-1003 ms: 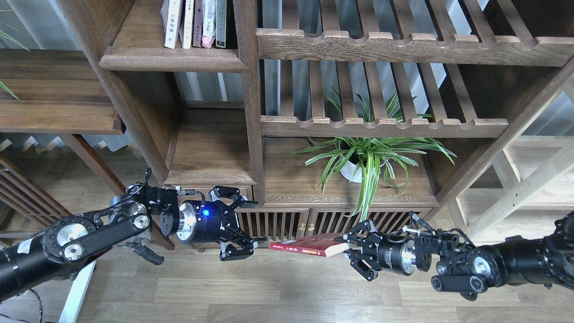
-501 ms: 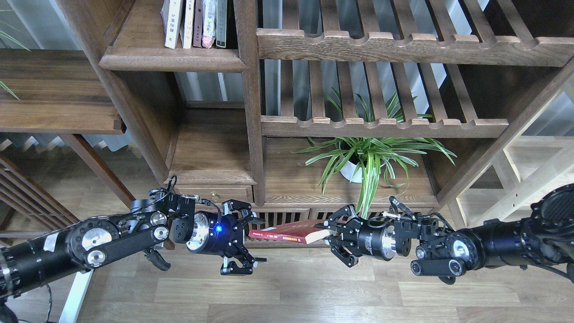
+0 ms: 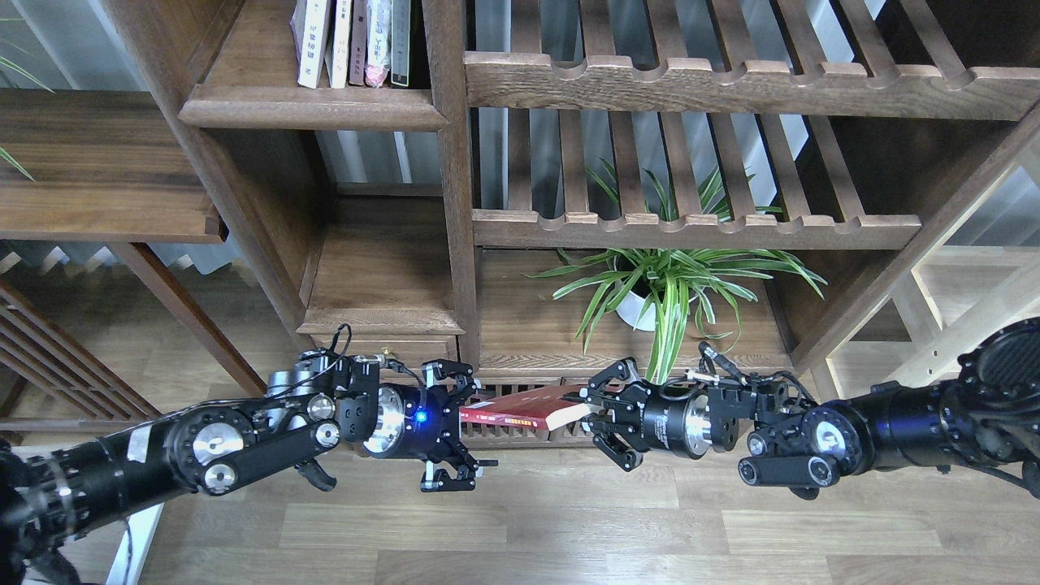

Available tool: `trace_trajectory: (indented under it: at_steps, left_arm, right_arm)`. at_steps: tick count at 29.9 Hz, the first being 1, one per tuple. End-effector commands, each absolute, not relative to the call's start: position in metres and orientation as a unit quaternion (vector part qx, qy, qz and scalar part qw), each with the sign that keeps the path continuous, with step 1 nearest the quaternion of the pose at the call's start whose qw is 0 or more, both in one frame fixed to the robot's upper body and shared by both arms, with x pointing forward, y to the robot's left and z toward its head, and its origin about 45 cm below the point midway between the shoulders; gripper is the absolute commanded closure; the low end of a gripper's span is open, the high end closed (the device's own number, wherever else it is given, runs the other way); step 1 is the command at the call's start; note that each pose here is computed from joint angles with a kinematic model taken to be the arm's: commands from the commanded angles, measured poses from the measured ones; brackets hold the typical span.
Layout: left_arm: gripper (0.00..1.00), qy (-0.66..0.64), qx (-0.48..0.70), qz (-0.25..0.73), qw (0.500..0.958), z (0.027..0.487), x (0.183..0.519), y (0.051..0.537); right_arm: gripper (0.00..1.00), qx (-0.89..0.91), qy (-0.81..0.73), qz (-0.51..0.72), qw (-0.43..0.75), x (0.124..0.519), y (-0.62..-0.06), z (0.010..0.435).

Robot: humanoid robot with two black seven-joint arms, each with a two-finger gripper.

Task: Organize books on shelf
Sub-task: 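Grasp the red book's end with the left gripper, release the right gripper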

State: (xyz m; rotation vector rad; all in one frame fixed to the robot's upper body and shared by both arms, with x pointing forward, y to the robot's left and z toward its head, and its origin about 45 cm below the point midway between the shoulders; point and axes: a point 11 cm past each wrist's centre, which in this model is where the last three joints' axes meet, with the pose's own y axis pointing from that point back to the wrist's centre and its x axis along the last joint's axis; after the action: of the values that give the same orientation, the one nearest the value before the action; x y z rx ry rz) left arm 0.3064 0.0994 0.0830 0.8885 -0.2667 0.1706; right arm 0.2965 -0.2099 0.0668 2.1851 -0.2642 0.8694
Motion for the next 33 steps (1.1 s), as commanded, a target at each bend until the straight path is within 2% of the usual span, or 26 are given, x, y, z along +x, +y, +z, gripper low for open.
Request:
trace_trajectory:
  at_steps: [1,9,13,18,24,25,28,33]
  left_arm:
    - [0.14,-0.129,0.427,0.083,0.891,0.08,0.306,0.094]
    - [0.16,-0.151,0.425,0.096,0.887,0.072,0.304,0.083]
    - [0.3,-0.173,0.425,0.112,0.882,0.065,0.304,0.08]
    - [0.42,-0.188,0.426,0.125,0.876,0.059,0.304,0.081]
    - [0.52,-0.194,0.432,0.144,0.869,0.053,0.309,0.081]
    - [0.6,-0.194,0.432,0.147,0.868,0.053,0.31,0.081]
    - [0.99,-0.194,0.429,0.153,0.869,0.052,0.311,0.078]
    - [1.0,-0.195,0.427,0.157,0.869,0.053,0.312,0.075]
  right_arm:
    - [0.93,0.855,-0.103,0.344,0.373,0.3,-0.204,0.07]
    - [0.93,0.855,-0.093,0.349,0.373,0.3,-0.201,0.071]
    - [0.93,0.855,-0.092,0.349,0.373,0.299,-0.201,0.071]
    - [0.93,0.854,-0.092,0.35,0.373,0.3,-0.201,0.072]
    - [0.93,0.853,-0.083,0.351,0.377,0.298,-0.203,0.07]
    - [0.93,0.853,-0.082,0.352,0.377,0.298,-0.203,0.071]
    - [0.93,0.853,-0.082,0.352,0.378,0.298,-0.204,0.071]
    - [0.93,0.852,-0.08,0.351,0.38,0.297,-0.206,0.07]
